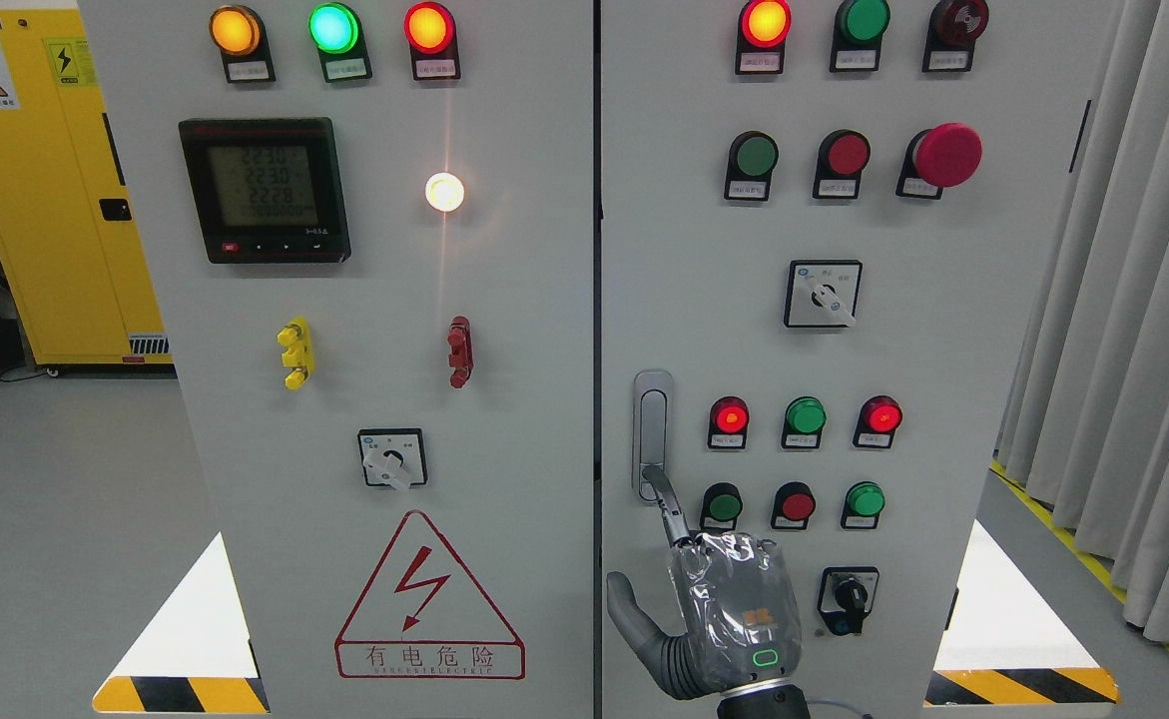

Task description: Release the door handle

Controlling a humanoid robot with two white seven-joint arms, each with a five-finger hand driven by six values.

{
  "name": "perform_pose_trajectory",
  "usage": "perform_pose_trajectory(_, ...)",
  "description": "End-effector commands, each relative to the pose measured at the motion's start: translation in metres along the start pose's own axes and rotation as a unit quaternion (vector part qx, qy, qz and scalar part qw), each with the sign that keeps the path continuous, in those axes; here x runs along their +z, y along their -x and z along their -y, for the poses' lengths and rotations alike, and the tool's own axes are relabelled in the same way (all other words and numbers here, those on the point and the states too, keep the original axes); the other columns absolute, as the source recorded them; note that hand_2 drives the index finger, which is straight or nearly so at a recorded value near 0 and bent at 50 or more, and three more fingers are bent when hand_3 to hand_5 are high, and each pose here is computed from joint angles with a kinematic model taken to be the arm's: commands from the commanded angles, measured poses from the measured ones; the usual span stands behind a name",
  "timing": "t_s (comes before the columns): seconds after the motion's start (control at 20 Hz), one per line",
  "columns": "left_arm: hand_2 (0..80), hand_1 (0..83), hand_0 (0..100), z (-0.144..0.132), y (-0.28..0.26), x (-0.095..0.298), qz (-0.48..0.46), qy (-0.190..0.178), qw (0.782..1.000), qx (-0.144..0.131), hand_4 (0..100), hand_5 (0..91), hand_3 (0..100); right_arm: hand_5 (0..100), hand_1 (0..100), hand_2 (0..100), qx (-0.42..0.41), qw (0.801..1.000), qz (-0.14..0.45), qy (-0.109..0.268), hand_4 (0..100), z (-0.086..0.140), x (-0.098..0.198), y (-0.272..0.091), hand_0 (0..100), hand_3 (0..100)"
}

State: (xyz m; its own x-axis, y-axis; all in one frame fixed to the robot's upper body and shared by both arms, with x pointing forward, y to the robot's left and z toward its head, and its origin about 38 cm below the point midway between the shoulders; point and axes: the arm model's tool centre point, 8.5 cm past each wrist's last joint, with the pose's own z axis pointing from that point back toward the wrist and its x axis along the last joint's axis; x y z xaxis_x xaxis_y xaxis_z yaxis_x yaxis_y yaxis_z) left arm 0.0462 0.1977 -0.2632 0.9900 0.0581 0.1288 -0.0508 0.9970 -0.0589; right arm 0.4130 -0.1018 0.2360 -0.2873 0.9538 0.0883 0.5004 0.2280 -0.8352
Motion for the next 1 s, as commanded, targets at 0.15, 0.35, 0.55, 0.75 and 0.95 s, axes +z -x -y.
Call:
perform_pose_trajectory(0.15,0.0,55.6,12,-0.0001,-0.0001,0.0000,0.000,0.000,1.000,0.000,0,0.0,0,100,33,3,-0.001,1.000,-0.002,-0.013,100,-0.0041,0.0022,-0.0001,49,100)
perform_pose_trajectory(0.35,0.0,55.6,12,-0.0001,-0.0001,0.0000,0.000,0.000,1.000,0.000,0,0.0,0,100,33,3,0.000,1.000,-0.004,-0.014,100,-0.0041,0.0021,0.0006,49,100)
perform_pose_trajectory(0.55,0.0,55.6,12,-0.0001,-0.0001,0.0000,0.000,0.000,1.000,0.000,0,0.0,0,100,33,3,0.000,1.000,-0.004,-0.015,100,-0.0043,0.0021,0.0006,49,100)
perform_pose_trajectory(0.75,0.0,55.6,12,-0.0001,-0.0001,0.0000,0.000,0.000,1.000,0.000,0,0.0,0,100,33,4,0.000,1.000,-0.004,-0.019,100,-0.0049,0.0021,0.0006,49,100)
perform_pose_trajectory(0.95,0.0,55.6,12,-0.0001,-0.0001,0.0000,0.000,0.000,1.000,0.000,0,0.0,0,100,33,4,0.000,1.000,-0.004,-0.020,100,-0.0055,0.0027,0.0006,49,100)
